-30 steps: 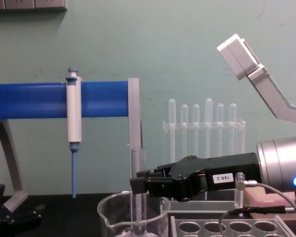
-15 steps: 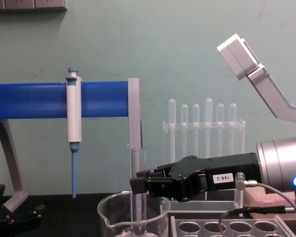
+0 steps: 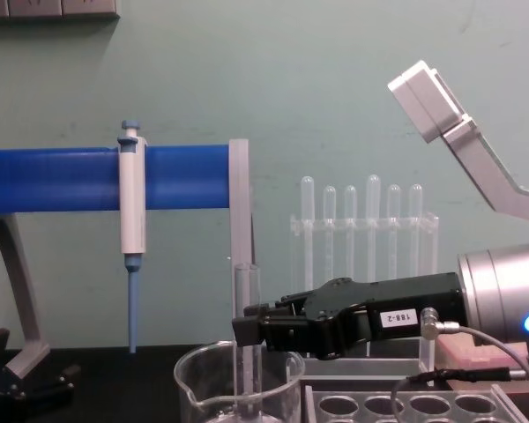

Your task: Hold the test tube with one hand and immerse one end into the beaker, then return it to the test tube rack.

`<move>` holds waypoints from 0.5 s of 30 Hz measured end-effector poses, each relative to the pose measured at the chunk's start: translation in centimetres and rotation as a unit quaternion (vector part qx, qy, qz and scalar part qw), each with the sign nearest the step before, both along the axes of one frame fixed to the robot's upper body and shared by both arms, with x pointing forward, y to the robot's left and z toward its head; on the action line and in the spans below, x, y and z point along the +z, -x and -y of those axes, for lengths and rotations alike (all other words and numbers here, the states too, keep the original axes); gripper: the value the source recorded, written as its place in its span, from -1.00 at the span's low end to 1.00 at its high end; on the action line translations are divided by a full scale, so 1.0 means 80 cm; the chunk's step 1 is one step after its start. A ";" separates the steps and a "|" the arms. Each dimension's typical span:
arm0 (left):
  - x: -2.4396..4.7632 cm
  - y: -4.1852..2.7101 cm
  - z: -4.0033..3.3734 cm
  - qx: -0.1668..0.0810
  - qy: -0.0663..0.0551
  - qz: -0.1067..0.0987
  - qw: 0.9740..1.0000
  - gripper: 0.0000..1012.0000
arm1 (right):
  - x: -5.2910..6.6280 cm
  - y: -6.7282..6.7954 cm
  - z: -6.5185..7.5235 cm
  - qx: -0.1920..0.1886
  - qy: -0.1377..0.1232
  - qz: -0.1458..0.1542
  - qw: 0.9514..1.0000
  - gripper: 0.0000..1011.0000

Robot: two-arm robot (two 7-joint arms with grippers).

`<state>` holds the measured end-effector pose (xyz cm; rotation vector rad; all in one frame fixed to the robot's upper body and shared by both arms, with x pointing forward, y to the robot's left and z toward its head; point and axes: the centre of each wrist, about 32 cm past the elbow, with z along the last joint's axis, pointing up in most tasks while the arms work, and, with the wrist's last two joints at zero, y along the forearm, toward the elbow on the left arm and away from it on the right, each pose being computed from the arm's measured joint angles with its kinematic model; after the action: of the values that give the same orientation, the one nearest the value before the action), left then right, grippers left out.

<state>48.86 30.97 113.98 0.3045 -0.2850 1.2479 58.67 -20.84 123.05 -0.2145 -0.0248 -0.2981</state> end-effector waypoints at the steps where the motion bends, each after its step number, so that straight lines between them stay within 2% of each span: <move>1: 0.0000 0.0000 0.0000 0.000 0.000 0.000 1.000 0.98 | 0.000 0.000 0.000 0.000 0.000 0.000 1.000 -0.56; 15: 0.0000 0.0000 0.0000 0.000 0.000 0.000 1.000 0.98 | 0.000 0.000 0.000 0.000 0.000 0.000 1.000 -0.56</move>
<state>48.86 30.97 113.98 0.3045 -0.2850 1.2480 58.67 -20.83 123.05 -0.2145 -0.0249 -0.2981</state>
